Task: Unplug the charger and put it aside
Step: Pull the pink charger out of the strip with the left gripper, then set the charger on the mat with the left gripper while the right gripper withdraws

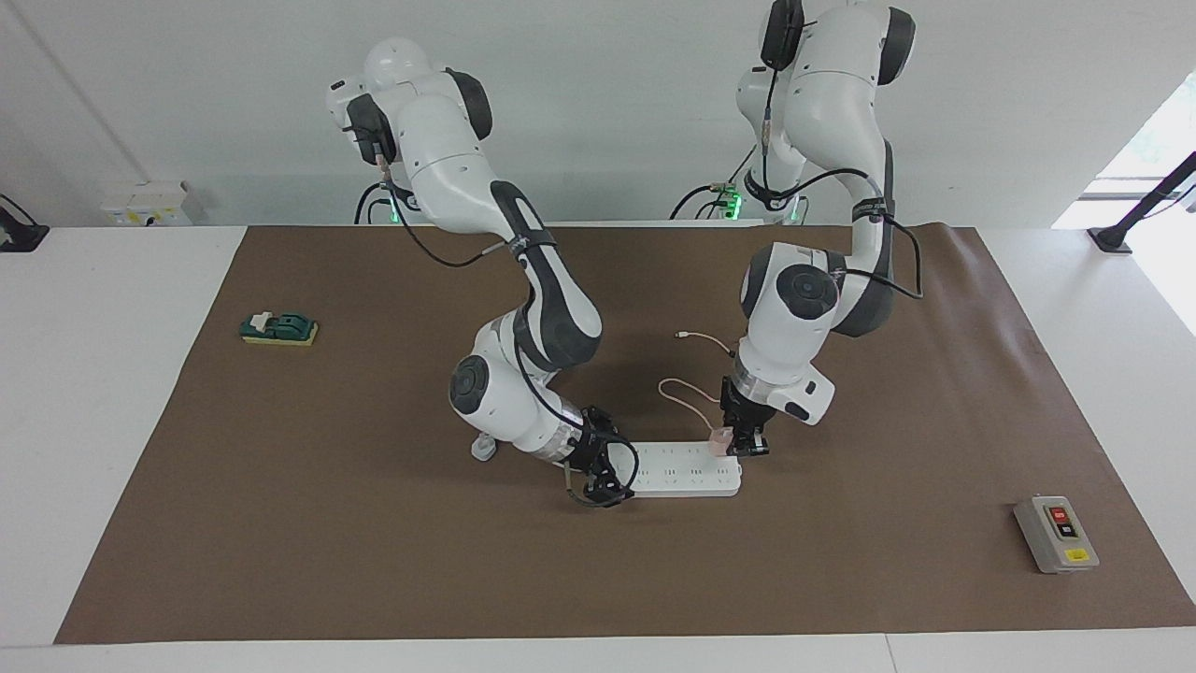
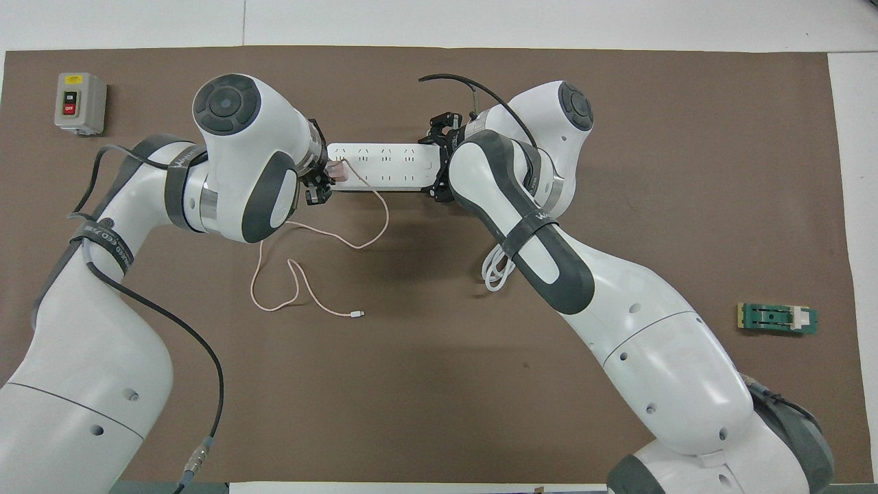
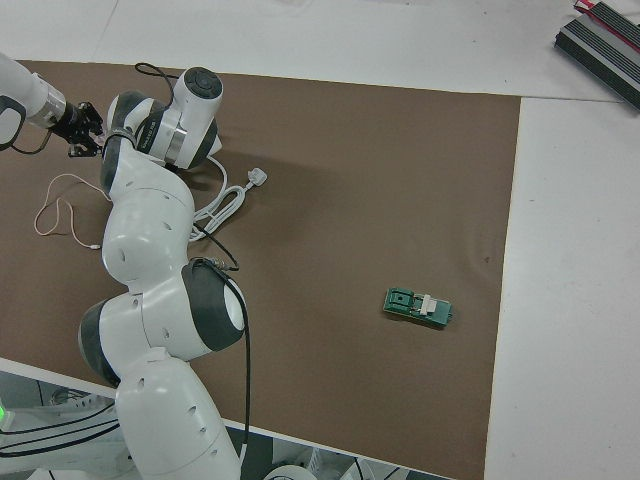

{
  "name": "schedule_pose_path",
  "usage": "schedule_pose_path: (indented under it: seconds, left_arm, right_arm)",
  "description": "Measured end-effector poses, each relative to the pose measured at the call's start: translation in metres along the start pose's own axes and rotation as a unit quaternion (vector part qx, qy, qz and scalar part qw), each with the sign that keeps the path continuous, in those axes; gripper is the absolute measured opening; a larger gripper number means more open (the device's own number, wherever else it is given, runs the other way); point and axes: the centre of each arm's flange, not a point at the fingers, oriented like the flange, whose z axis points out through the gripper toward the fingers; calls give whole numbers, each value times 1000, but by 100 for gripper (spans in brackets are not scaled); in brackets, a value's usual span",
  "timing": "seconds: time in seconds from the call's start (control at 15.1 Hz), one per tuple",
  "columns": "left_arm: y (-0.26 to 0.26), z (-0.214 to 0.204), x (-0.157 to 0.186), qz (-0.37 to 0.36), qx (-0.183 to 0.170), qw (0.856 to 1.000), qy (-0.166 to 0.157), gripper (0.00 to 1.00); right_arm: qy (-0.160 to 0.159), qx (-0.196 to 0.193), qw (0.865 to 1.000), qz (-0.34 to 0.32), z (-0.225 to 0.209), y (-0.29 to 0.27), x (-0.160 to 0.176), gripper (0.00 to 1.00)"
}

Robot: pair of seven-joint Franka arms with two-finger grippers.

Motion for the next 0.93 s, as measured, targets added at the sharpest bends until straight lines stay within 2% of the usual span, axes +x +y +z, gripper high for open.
schedule_pose_path:
  seconds: [0.13, 0.26, 0.46, 0.53, 0.73, 0.93]
  left_arm:
    - [10, -31, 19, 2, -6, 1000, 0, 3]
    - [17, -53, 53, 16, 4, 1000, 6, 3]
    - [25, -76, 127, 63, 40, 997, 9, 3]
    - [27, -82, 157, 90, 53, 995, 6, 3]
    - [24, -82, 241, 171, 76, 982, -4, 3]
    - [7, -69, 319, 260, 94, 961, -23, 3]
  right_arm:
    - [0, 1, 1000, 0, 0, 1, 0, 93]
    - [1, 4, 1000, -1, 0, 2, -1, 93]
    - [2, 5, 1000, -1, 0, 2, -1, 93]
    - [2, 4, 1000, -2, 0, 3, -2, 99]
    - [-1, 10, 1000, -6, -12, 2, -11, 100]
    - [-7, 14, 1000, -6, -48, 2, -19, 100]
